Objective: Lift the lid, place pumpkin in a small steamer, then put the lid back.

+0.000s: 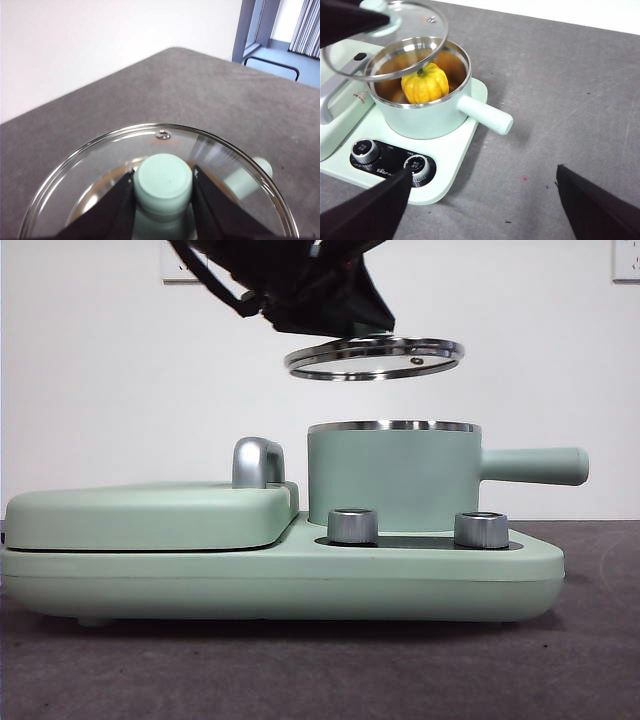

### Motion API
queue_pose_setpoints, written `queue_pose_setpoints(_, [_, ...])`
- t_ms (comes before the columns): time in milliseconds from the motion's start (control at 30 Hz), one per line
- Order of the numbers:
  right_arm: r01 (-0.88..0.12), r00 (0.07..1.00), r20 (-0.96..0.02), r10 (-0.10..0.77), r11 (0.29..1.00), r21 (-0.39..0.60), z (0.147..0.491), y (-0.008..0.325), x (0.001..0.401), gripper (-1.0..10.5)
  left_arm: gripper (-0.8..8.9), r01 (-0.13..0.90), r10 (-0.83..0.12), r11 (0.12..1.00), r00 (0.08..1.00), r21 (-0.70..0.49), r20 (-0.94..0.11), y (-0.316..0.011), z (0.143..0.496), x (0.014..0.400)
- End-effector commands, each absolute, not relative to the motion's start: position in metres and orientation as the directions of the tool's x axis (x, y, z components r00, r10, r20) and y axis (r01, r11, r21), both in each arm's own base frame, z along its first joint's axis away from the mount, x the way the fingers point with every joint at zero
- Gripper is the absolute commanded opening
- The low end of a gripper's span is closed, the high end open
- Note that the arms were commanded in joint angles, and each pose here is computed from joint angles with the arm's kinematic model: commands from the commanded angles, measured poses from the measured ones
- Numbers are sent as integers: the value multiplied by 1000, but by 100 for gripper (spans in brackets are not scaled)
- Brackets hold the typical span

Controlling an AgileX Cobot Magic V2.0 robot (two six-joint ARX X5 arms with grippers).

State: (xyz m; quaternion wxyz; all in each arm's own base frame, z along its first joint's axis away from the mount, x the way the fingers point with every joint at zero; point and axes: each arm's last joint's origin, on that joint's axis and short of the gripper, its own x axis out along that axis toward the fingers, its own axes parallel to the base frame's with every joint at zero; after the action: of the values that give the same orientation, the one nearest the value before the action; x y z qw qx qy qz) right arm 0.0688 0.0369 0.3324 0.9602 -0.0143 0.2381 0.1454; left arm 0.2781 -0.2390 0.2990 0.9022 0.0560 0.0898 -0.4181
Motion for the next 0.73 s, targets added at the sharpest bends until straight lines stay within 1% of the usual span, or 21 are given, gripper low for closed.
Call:
queue_pose_setpoints(33, [-287,847,-452,280,956,55,335,38,70,443,10,784,-773,620,617,26,-150,-249,307,281])
queue_pose_setpoints(300, [-287,848,-449,281,956,57,335,38,70,443,10,783,-772,622,617,18,-153,-255,301,289])
queue_pose_setpoints(500, [-287,850,-445,282,956,58,336,38,70,443,10,798,-788,603,598,15,-146,-259,295,293])
queue_pose_setpoints(733, [-278,847,-451,280,958,73,335,39,71,443,10,795,-780,607,598,7,-183,-261,281,300])
